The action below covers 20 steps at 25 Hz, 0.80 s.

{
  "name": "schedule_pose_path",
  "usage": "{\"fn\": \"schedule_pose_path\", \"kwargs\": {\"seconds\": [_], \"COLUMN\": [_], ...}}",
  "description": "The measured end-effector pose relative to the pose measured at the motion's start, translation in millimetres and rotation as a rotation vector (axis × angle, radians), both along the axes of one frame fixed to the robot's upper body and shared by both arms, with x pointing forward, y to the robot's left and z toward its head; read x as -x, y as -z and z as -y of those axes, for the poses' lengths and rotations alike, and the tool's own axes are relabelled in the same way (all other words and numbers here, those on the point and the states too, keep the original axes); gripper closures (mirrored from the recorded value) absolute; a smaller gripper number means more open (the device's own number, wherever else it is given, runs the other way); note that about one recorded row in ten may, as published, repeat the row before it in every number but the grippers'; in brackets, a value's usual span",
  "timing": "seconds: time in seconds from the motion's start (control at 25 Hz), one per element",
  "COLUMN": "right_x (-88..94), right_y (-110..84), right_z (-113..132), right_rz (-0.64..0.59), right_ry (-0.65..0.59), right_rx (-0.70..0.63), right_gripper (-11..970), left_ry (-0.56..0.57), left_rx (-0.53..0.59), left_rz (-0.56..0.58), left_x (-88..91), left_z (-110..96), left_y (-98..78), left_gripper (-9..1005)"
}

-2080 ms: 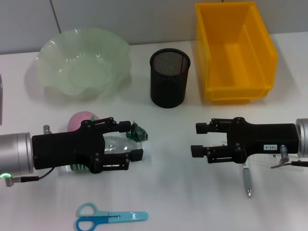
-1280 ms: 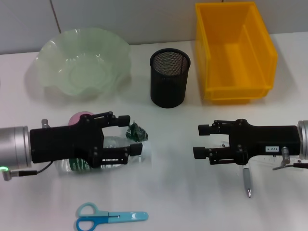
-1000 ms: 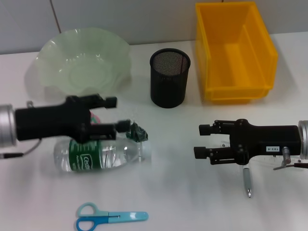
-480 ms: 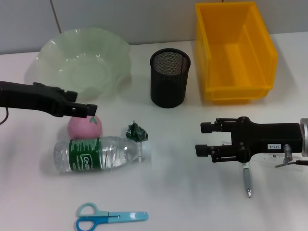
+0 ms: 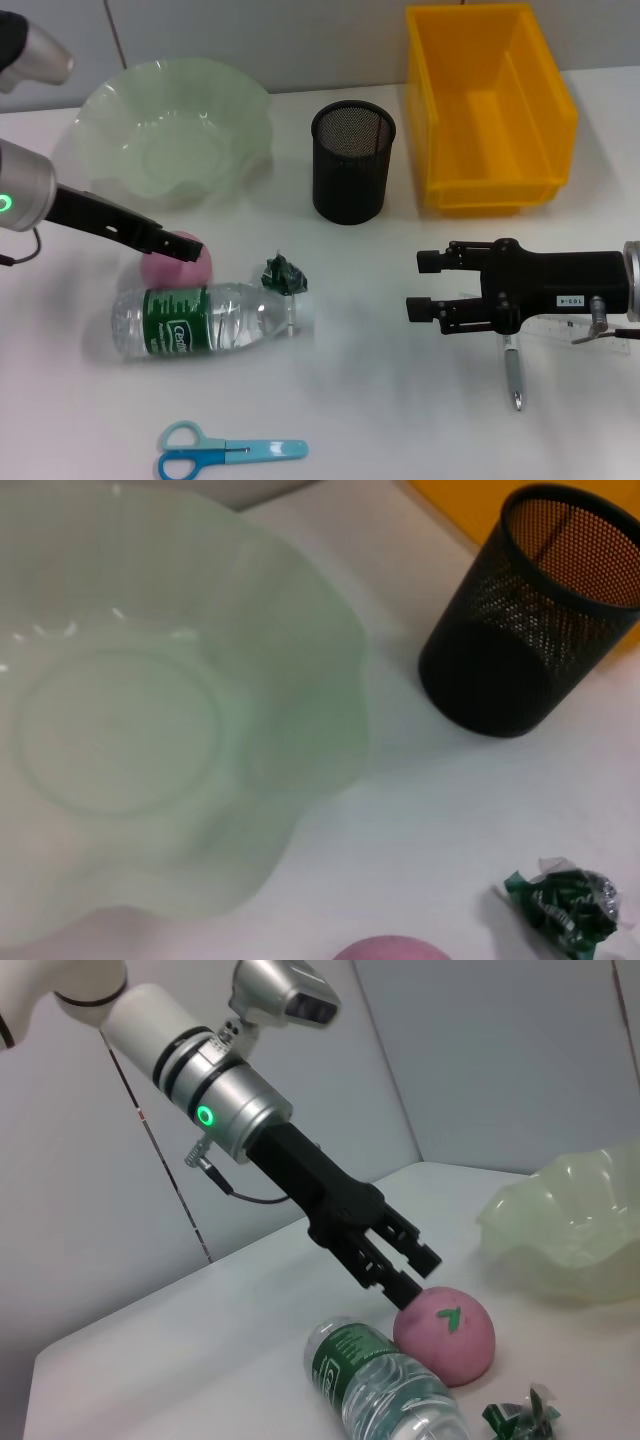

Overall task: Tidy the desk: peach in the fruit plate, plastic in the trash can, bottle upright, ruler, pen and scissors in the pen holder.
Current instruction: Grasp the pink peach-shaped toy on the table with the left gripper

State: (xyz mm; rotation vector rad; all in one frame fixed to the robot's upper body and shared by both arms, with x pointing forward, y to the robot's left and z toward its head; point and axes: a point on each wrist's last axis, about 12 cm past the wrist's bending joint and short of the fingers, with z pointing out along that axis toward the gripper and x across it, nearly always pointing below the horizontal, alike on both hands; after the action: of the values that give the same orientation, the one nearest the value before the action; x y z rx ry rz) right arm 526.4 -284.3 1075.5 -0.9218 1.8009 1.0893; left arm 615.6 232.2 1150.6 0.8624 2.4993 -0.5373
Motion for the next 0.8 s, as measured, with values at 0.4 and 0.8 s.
{"fn": "schedule_pose_path", "kwargs": {"seconds": [0.4, 0.8], "right_x": [-0.5, -1.3], "right_y": [-0.7, -1.8], "right_z": [1.1, 1.8], "right_rz": [0.004, 0.011], "right_ry": [0.001, 0.001], "right_rx": [0.004, 0.008], "right_gripper": [182, 183], "left_ry": [-0.040, -0.048], "left_rx": [-0.008, -0.013], "left_rz": [-0.007, -0.013], "left_x": [-8.7, -11.4], "left_z": [3.1, 5.0], "left_y": [14.1, 19.0], "left_gripper": [207, 308]}}
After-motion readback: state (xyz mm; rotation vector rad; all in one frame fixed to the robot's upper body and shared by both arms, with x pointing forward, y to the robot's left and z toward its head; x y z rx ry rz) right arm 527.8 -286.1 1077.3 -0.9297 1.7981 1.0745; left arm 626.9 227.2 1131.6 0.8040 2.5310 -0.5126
